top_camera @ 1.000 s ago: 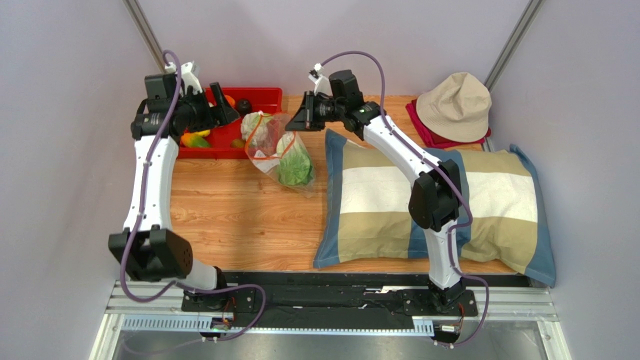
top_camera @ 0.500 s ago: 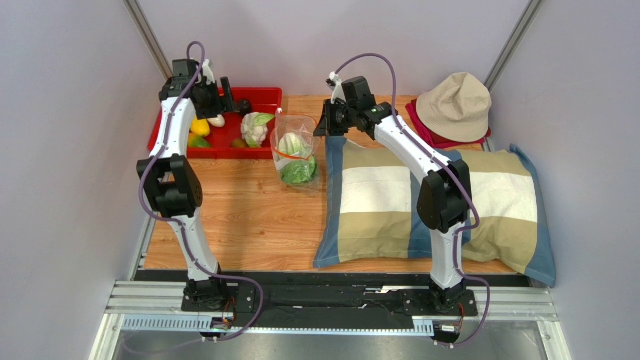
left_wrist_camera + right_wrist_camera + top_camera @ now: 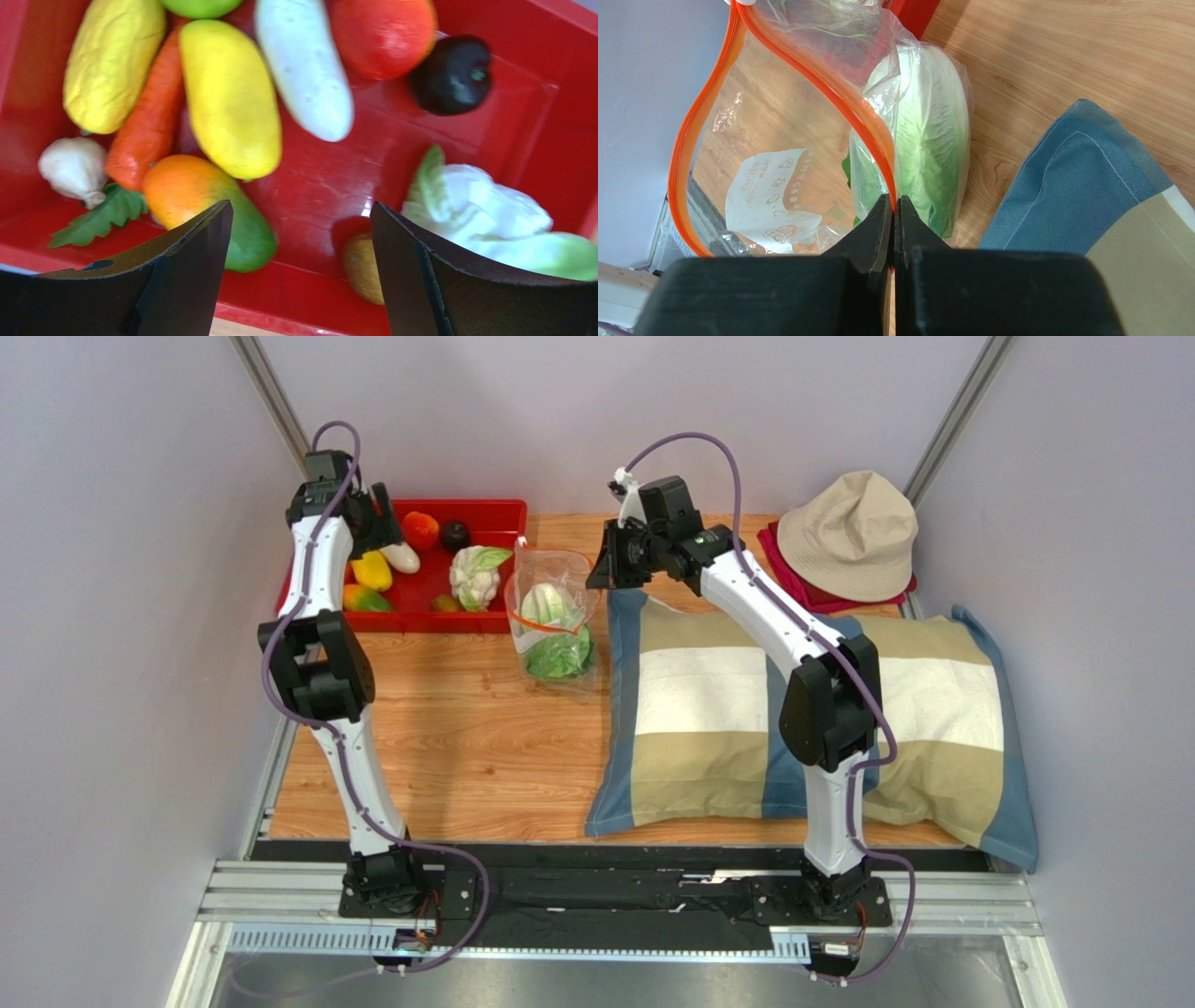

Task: Place the food in the zip-top bag and seal the zipper
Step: Pick up the fake fruit from the bin.

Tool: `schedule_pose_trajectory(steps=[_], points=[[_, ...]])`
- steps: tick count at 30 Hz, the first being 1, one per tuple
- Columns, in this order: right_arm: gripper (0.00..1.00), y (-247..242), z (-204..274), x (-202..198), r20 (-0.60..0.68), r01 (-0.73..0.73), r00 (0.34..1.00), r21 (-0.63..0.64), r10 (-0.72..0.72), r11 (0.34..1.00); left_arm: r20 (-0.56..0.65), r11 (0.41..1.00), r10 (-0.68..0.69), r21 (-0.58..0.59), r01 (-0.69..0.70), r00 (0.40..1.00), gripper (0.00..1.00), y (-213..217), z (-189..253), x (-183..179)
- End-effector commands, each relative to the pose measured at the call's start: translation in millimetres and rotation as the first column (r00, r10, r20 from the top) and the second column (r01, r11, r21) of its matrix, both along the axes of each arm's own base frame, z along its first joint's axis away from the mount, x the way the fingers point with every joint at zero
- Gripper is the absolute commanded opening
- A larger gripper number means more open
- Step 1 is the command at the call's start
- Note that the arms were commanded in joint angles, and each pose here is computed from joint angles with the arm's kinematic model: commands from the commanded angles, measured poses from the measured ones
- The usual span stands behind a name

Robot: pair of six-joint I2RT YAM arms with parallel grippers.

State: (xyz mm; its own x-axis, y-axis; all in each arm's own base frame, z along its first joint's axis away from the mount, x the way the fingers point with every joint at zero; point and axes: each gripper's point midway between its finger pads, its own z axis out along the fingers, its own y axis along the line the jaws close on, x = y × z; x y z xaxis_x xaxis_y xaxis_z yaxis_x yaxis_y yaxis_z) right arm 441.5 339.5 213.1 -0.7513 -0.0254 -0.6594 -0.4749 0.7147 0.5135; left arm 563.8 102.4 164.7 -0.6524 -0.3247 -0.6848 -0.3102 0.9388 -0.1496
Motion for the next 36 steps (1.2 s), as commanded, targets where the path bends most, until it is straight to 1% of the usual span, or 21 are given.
schedule_pose_trajectory(steps=[1, 6, 7, 9, 10, 11, 13, 15, 16, 17, 20, 22, 28, 30, 34, 36], points=[[0.00, 0.6, 31.1, 8.8, 0.083, -0.007, 0.997, 0.033, 0.004, 0.999, 0.014, 0.995, 0.097, 0.036, -0.098, 0.995, 0.82, 40.7, -0.6, -1.8], [0.00, 2.4, 27.7, 8.8, 0.070, -0.008, 0.998, 0.040, 0.005, 0.999, -0.001, 0.994, 0.046, 0.103, -0.046, 0.999, 0.82, 59.2, -13.4, 8.2], [0.00, 3.3, 26.3, 9.0, 0.067, -0.007, 0.998, 0.039, 0.005, 0.999, -0.022, 0.994, 0.027, 0.106, -0.024, 0.999, 0.83, 59.4, -25.6, 10.7], [0.00, 3.7, 25.8, 10.3, 0.067, -0.008, 0.998, 0.042, 0.005, 0.999, -0.018, 0.994, 0.014, 0.107, -0.012, 1.000, 0.84, 59.9, -29.7, 17.1], [0.00, 3.9, 25.4, 10.2, 0.065, -0.009, 0.998, 0.042, 0.006, 0.999, -0.035, 0.994, 0.008, 0.106, -0.004, 0.999, 0.84, 60.5, -41.9, 19.3], [0.00, 4.3, 24.5, 10.5, 0.062, -0.009, 0.998, 0.043, 0.007, 0.999, -0.029, 0.995, -0.011, 0.094, 0.014, 1.000, 0.84, 57.6, -43.5, 22.9], [0.00, 4.1, 24.3, 10.7, 0.065, -0.010, 0.998, 0.041, 0.007, 0.999, -0.040, 0.995, -0.006, 0.100, 0.010, 0.999, 0.86, 61.2, -56.3, 26.1], [0.00, 3.7, 26.2, 9.2, 0.065, -0.013, 0.998, 0.041, 0.010, 0.999, -0.031, 0.995, -0.011, 0.103, 0.014, 0.999, 0.88, 61.9, -60.0, 29.9], [0.00, 3.6, 26.1, 8.5, 0.065, -0.015, 0.998, 0.040, 0.012, 0.999, -0.063, 0.996, -0.034, 0.082, 0.039, 0.997, 0.88, 58.3, -75.6, 27.9], [0.00, 3.4, 24.7, 8.3, 0.062, -0.016, 0.998, 0.038, 0.013, 0.999, -0.024, 0.995, -0.036, 0.090, 0.038, 0.999, 0.88, 60.1, -60.3, 37.4], [0.00, 2.1, 22.5, 7.8, 0.053, -0.015, 0.999, 0.037, 0.013, 0.999, -0.004, 0.994, -0.031, 0.103, 0.031, 1.000, 0.88, 64.3, -63.5, 47.0], [0.00, 4.1, 23.5, 7.5, 0.054, -0.019, 0.998, 0.040, 0.017, 0.999, 0.008, 0.994, -0.043, 0.097, 0.042, 0.999, 0.86, 63.0, -64.9, 51.9], [0.00, 4.2, 26.0, 9.4, 0.061, -0.018, 0.998, 0.037, 0.015, 0.999, 0.000, 0.993, -0.066, 0.095, 0.066, 0.998, 0.79, 61.9, -66.3, 52.5], [0.00, 4.0, 25.8, 10.3, 0.060, -0.017, 0.998, 0.038, 0.014, 0.999, -0.003, 0.993, -0.068, 0.098, 0.067, 0.998, 0.79, 62.2, -65.7, 52.3], [0.00, 3.2, 26.4, 10.4, 0.058, -0.014, 0.998, 0.039, 0.012, 0.999, -0.042, 0.992, -0.055, 0.110, 0.059, 0.998, 0.85, 64.5, -69.4, 45.3], [0.00, 1.9, 27.5, 10.3, 0.060, -0.012, 0.998, 0.039, 0.009, 0.999, -0.059, 0.990, -0.058, 0.128, 0.065, 0.997, 0.84, 67.0, -70.2, 42.2]])
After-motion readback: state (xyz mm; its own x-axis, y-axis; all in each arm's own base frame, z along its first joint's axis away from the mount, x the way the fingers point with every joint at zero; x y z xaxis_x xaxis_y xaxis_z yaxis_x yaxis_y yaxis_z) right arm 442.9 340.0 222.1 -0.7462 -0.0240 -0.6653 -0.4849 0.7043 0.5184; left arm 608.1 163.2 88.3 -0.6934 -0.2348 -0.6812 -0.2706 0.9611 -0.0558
